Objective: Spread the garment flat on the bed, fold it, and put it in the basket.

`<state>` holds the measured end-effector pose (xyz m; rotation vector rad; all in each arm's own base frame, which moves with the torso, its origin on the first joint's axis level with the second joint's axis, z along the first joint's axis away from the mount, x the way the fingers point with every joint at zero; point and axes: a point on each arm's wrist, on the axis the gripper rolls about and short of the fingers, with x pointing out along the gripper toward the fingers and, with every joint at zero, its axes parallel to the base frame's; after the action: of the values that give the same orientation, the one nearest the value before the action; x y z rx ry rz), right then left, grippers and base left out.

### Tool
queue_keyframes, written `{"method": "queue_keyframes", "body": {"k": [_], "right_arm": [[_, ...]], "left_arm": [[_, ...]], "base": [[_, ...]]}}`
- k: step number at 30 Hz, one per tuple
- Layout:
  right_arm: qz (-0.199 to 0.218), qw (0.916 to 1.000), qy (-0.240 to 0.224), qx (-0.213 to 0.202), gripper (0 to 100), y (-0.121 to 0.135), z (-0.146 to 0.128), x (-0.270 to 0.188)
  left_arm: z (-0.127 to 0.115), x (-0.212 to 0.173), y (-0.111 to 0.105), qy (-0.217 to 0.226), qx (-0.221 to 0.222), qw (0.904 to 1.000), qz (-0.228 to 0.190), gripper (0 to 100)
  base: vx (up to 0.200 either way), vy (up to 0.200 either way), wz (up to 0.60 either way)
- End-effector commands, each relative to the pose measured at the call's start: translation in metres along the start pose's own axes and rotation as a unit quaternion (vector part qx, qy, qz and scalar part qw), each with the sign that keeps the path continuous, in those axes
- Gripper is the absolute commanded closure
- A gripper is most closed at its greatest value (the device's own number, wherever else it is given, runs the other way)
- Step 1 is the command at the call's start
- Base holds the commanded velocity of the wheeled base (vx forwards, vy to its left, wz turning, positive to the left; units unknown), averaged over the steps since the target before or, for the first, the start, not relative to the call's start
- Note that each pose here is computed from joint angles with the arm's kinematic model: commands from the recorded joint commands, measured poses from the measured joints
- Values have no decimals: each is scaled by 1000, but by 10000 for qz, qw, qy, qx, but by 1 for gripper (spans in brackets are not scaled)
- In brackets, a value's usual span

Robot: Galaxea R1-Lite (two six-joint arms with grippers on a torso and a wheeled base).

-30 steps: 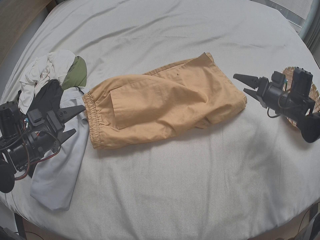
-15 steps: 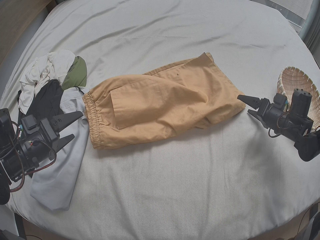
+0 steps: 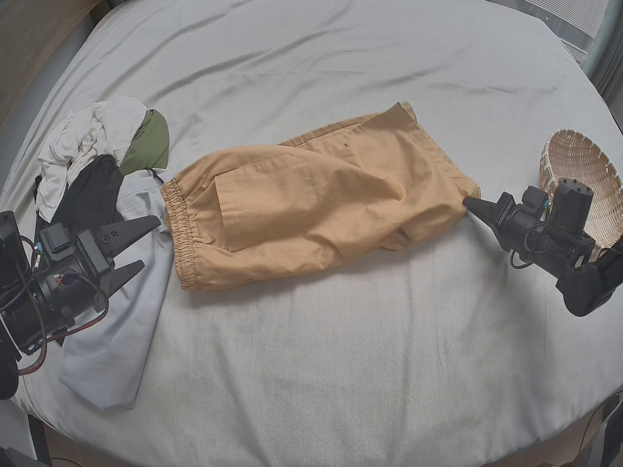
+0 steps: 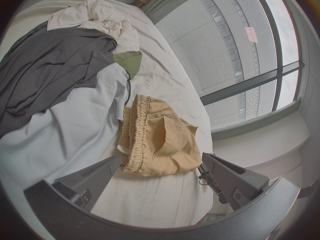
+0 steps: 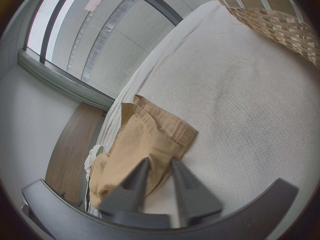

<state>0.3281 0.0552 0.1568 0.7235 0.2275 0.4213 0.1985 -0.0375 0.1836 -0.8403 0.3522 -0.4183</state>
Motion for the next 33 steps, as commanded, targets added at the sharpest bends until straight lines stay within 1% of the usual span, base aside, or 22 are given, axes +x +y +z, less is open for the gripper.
{"method": "queue_keyframes", "body": {"k": [1, 7, 8, 10, 17, 21, 22, 28, 33], "right_arm": [[18, 10000, -64, -19, 100, 1, 3, 0], [64, 9997, -229, -67, 100, 2, 13, 1], [49, 9993, -351, -92, 100, 1, 19, 1], [81, 9990, -420, -109, 100, 2, 23, 2], [246, 9982, -524, -182, 100, 6, 22, 3], [236, 9982, -514, -184, 100, 6, 21, 2], [208, 9985, -471, -175, 0, 5, 19, 1], [147, 9985, -486, -195, 0, 4, 20, -4], [-20, 9996, -275, -111, 0, 6, 11, -22]], "left_arm": [[-1, 0, 1, 24, -8, 10000, 6, 0], [-2, 1, 0, 42, -4, 10000, -8, 0], [-2, 0, 0, 47, -7, 10000, -2, 0], [-3, 1, 1, 56, -12, 10000, 8, 0], [-3, 1, 2, 71, -13, 10000, 24, 0], [-4, 1, 2, 76, -15, 10000, 30, 0], [-4, 1, 2, 76, -15, 10000, 30, 0], [-4, 0, 2, 80, -18, 10000, 35, 0], [-5, 0, 3, 105, -29, 9999, 52, 0]], "base": [[0, 0, 0], [0, 0, 0], [0, 0, 0], [0, 0, 0], [0, 0, 0], [0, 0, 0], [0, 0, 0], [0, 0, 0], [0, 0, 0]]}}
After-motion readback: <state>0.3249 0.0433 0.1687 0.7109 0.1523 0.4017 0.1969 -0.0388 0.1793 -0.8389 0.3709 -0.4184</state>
